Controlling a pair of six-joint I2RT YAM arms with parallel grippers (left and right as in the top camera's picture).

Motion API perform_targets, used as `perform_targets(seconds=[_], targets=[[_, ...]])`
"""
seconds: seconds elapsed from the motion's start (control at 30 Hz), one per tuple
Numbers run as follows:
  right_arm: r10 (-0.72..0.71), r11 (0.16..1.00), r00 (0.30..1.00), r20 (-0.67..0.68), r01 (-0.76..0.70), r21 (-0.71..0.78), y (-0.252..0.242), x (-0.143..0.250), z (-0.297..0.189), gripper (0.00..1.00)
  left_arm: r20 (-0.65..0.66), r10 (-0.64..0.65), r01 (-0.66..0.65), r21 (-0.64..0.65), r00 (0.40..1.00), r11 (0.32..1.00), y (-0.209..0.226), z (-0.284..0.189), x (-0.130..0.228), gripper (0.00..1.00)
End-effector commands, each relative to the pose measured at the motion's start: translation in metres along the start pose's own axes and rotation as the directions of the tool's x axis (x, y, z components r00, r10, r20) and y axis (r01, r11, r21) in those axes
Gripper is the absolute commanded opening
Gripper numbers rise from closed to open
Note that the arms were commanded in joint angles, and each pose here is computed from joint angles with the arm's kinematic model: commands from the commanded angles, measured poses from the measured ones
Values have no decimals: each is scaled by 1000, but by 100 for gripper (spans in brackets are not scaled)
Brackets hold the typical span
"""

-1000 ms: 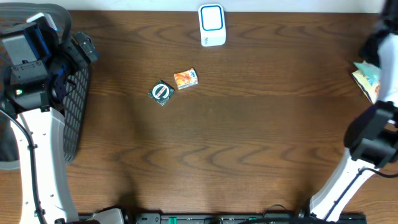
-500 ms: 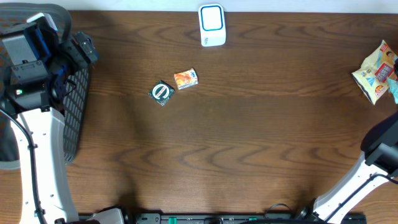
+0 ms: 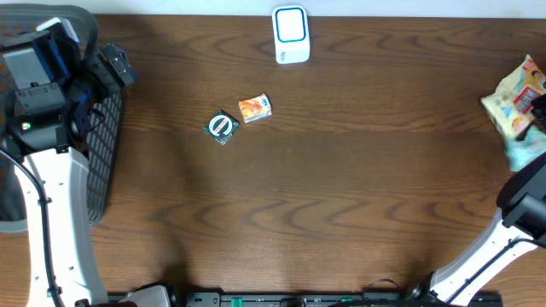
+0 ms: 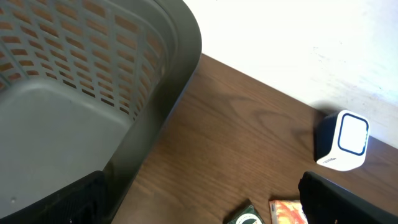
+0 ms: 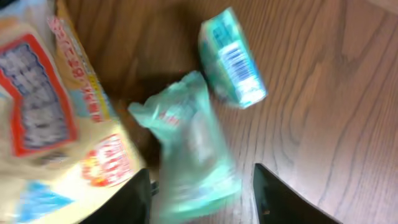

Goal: Scan the item barcode

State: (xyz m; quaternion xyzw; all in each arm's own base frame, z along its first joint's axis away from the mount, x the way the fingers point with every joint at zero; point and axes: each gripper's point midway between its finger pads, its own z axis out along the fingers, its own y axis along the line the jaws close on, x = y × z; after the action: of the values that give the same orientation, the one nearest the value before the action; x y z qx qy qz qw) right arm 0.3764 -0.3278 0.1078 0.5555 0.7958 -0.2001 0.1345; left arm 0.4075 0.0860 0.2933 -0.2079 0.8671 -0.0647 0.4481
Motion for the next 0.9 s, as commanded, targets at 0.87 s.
perform_targets(seconds=[0.87], targets=[[-726,222,666,172,463,-858,236,225,-187,58,-7,-14,13,-77,1000,997,18,4,1,98]])
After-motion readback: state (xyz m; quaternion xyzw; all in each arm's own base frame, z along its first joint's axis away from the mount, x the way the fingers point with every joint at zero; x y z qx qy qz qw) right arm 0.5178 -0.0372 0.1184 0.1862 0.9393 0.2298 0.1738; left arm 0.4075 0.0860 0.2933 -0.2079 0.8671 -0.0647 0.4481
